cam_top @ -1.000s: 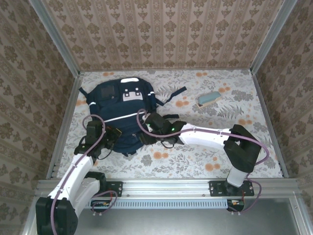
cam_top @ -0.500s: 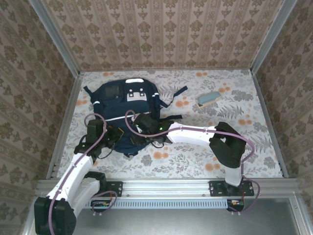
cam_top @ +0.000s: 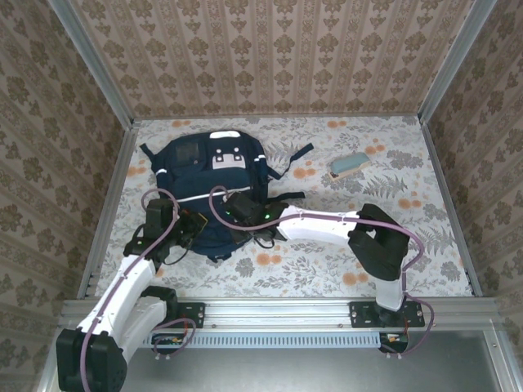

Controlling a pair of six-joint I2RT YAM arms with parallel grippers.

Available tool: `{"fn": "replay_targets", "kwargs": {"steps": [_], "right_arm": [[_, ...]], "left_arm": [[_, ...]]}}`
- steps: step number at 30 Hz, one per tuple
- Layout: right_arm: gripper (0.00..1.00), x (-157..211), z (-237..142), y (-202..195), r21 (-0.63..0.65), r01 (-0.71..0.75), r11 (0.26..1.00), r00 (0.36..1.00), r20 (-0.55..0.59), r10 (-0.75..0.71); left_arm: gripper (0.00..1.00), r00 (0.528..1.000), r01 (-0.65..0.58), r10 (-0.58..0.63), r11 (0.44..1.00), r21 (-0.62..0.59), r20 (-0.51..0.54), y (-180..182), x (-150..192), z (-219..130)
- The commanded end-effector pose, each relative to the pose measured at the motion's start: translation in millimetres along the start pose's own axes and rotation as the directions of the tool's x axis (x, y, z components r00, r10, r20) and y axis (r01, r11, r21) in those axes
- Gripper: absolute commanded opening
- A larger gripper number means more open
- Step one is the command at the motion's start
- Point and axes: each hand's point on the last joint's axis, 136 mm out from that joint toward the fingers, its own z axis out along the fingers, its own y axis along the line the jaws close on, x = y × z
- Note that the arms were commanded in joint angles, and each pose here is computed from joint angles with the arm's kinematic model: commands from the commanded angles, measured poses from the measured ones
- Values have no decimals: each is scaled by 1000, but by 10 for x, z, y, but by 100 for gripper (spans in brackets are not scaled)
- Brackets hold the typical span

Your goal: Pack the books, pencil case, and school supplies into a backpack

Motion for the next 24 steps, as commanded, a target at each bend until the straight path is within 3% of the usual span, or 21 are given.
{"fn": "replay_targets", "kwargs": {"steps": [1,6,11,24], "right_arm": [[0,66,-189,-559,213,-32,976,999,14,30],[0,125,-272,-989,283,-74,956,997,15,73],[0,89,-245,-1355,259,-136,956,990,11,137],[0,-382,-85,-1905,238,-110,965,994,28,106]], "left_arm": [[0,994,-106,107,994,35,-23,-182,39,-119],[0,992,-124,124,992,9,-35,-106,77,-184],[0,987,-146,145,989,-7,-72,-23,157,-228],[0,946,-258,249,966,-19,-210,50,331,-245]]}}
